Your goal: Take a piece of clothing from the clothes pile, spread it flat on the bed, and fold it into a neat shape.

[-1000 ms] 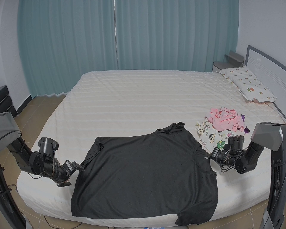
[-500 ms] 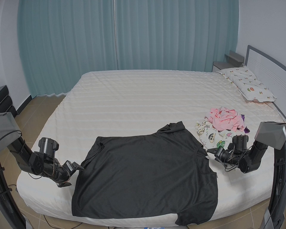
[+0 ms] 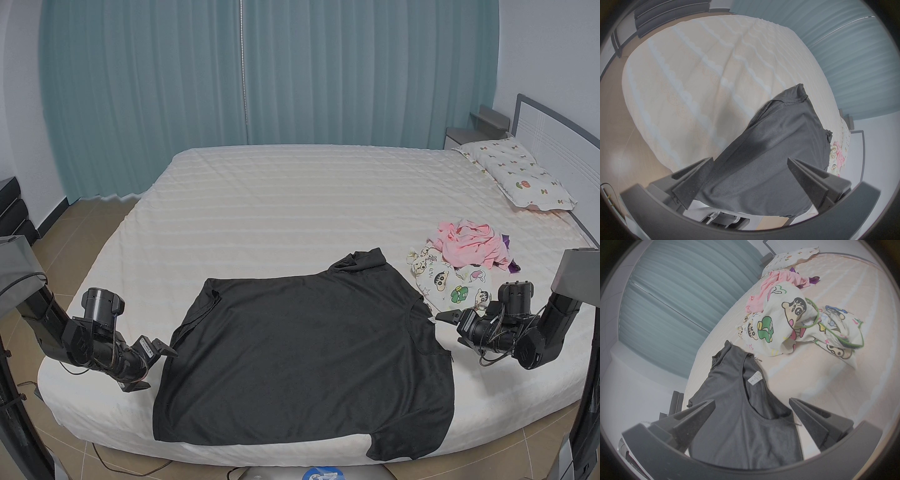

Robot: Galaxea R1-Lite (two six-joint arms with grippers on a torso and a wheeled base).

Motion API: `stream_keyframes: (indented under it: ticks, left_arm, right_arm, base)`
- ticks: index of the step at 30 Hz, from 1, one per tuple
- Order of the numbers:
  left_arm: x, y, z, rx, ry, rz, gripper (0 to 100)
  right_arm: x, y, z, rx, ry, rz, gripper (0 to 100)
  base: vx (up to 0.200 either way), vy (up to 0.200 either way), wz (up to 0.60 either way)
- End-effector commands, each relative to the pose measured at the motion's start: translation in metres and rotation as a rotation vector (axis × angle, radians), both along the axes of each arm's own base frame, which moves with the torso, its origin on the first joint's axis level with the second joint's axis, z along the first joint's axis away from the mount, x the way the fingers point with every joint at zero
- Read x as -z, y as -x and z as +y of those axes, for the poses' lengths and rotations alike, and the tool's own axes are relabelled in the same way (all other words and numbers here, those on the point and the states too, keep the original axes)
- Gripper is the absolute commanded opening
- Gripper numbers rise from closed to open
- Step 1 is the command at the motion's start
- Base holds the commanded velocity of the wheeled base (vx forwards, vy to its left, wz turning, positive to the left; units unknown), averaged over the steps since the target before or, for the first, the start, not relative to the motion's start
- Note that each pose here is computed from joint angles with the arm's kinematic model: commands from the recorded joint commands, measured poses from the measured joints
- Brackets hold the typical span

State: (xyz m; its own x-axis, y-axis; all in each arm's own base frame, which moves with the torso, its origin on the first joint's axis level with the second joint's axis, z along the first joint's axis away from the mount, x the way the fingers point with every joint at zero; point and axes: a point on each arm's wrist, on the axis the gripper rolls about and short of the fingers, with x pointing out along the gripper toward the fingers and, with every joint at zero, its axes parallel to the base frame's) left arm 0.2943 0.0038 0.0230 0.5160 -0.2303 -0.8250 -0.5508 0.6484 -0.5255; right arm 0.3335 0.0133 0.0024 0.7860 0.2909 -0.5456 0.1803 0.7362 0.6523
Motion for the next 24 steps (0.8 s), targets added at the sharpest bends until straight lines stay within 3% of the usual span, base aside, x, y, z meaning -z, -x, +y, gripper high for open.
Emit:
stream_keyframes:
  ticks: [1,4,16,24]
  left_arm:
    - [-0.0037,-0.0087,0.0010,-0.052,0.027,-0.014,100]
    - [-0.0046,-0.0093,0.0024,-0.067,0.034,-0.011,100]
    - [-0.0037,-0.0093,0.0065,-0.079,0.036,-0.007,100]
    - [-0.0057,-0.0093,0.0070,-0.082,0.039,-0.014,100]
  right_arm:
    - [-0.0059,0.0058,0.0009,-0.002,-0.002,-0.004,100]
    - [-0.0049,0.0074,0.0028,-0.004,-0.007,0.004,100]
    - [-0.0069,0.0100,0.0052,-0.005,-0.016,-0.013,100]
    - [-0.0053,0.0122,0.0052,-0.005,-0.018,-0.018,100]
  base:
    - [0.000,0.000,0.00]
    - [0.000,0.000,0.00]
    - [0.000,0.200,0.00]
    - [0.000,0.000,0.00]
